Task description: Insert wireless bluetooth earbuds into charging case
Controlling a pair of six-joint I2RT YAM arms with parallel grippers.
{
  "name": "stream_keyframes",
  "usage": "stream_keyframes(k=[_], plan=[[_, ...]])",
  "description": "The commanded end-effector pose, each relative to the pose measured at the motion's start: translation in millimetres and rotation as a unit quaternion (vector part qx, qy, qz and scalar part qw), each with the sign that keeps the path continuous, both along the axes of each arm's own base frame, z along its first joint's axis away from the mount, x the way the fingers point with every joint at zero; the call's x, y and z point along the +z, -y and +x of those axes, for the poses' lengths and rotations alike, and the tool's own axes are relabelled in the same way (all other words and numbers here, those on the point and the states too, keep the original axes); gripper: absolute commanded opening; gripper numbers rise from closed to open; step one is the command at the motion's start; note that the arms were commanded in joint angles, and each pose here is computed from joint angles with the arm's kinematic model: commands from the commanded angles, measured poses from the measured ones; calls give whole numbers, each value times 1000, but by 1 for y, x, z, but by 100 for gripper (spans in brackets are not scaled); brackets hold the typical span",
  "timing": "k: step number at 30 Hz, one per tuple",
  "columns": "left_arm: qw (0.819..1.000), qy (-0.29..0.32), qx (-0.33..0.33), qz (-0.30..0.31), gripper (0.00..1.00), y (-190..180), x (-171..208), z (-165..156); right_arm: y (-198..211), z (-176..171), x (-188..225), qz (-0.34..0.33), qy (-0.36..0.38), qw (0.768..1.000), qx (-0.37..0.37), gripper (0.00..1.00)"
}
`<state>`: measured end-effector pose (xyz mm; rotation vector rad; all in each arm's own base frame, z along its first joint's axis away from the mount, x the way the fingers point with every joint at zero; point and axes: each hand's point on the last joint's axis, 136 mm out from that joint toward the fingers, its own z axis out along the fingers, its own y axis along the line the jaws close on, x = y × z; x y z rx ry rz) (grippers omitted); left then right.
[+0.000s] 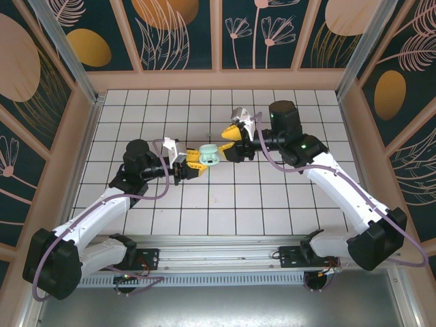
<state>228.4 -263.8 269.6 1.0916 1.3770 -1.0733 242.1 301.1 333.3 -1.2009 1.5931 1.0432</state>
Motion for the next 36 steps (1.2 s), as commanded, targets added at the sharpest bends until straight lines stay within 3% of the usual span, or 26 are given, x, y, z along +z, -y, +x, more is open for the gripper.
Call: stream_keyframes(k=[1, 5, 11, 15, 22, 27, 36], plan=[[1000, 1, 4, -6, 4, 0, 3, 0, 6, -1, 6, 8, 16, 1000, -6, 58], [1000, -1, 13, -5, 4, -1, 2, 2, 10, 13, 13, 19, 9, 998, -54, 58], [1000, -1, 20, -6, 4, -3, 2, 2, 44, 90, 1, 21, -77, 972, -222, 57], [1000, -3, 22, -5, 4, -3, 1, 3, 47, 133, -30, -10, -151, 946, -286, 56], [1000, -4, 25, -3, 4, -4, 1, 2, 21, 195, -100, -72, -262, 909, -315, 49], [999, 0, 33, 0, 5, -7, 2, 1, -2, 226, -156, -73, -379, 852, -355, 38], [999, 5, 44, 0, 5, -10, 1, 0, -50, 250, -237, -77, -457, 774, -431, 37]])
